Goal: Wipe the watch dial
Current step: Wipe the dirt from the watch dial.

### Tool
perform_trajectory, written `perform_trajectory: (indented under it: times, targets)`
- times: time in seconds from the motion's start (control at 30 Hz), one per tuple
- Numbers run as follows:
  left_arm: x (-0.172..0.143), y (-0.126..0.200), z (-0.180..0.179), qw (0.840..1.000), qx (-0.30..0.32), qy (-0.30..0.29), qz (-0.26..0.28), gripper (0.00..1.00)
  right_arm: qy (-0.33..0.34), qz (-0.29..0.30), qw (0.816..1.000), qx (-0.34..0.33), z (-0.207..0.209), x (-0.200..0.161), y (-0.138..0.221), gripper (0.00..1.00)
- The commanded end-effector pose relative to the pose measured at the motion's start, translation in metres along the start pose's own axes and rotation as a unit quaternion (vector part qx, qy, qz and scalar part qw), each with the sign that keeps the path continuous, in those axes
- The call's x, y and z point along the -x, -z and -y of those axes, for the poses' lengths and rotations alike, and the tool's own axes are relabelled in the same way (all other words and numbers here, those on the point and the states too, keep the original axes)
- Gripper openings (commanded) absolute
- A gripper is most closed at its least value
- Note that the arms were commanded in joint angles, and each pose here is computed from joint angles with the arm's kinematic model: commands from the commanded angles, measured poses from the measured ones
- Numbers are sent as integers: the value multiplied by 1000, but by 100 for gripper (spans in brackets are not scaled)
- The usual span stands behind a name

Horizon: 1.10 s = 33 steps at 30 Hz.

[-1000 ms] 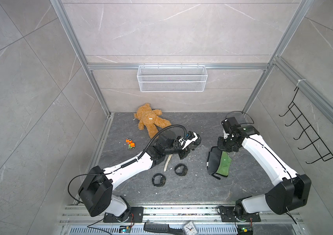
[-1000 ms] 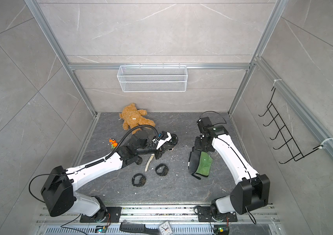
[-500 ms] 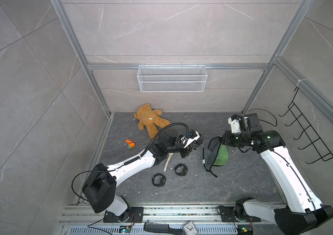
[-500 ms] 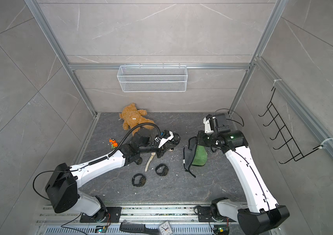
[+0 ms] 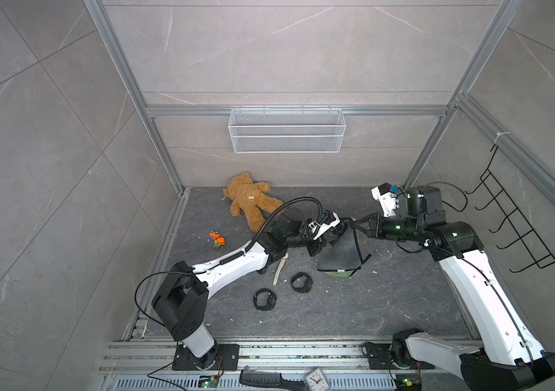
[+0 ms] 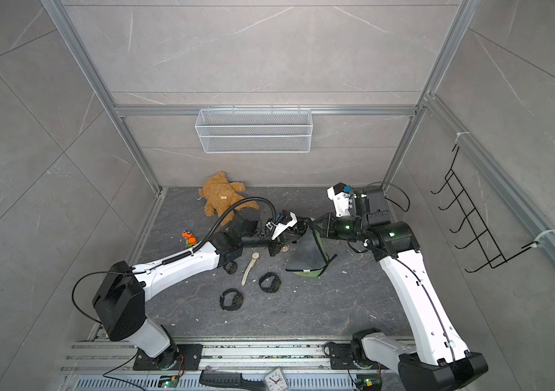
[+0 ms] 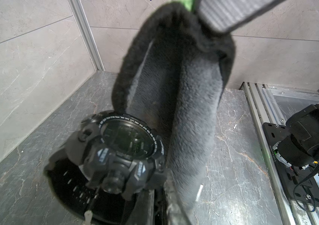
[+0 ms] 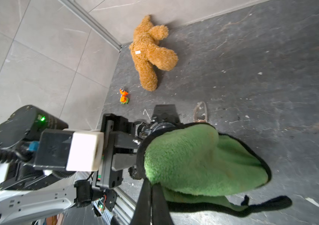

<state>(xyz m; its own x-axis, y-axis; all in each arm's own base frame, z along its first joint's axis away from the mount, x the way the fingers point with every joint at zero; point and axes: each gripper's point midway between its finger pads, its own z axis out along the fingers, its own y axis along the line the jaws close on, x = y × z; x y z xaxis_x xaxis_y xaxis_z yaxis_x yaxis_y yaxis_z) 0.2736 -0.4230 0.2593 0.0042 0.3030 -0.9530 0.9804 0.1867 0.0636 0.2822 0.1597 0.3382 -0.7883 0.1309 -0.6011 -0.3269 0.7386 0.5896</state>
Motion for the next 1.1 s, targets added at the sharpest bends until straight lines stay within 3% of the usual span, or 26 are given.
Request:
perform_trajectory:
  times: [0.0,0.33,0.6,0.8,1.07]
  targets:
    - [29,0,-1,999,-6,-34,37,0,-5,-4,999,54,-15,0,-4,0]
    - [36,-6,8,997,-40,-28,53,0,-42,-24,996,72,-5,-5,-29,0]
    - [47,-4,20,995,-61,-42,69,0,-63,-37,997,32,18,-10,-45,0]
    - [56,1,23,994,-59,-51,78,0,-69,-36,995,-58,51,-16,-45,0]
    - [56,10,24,994,-47,-61,74,0,-44,-19,984,-172,85,-5,-12,0]
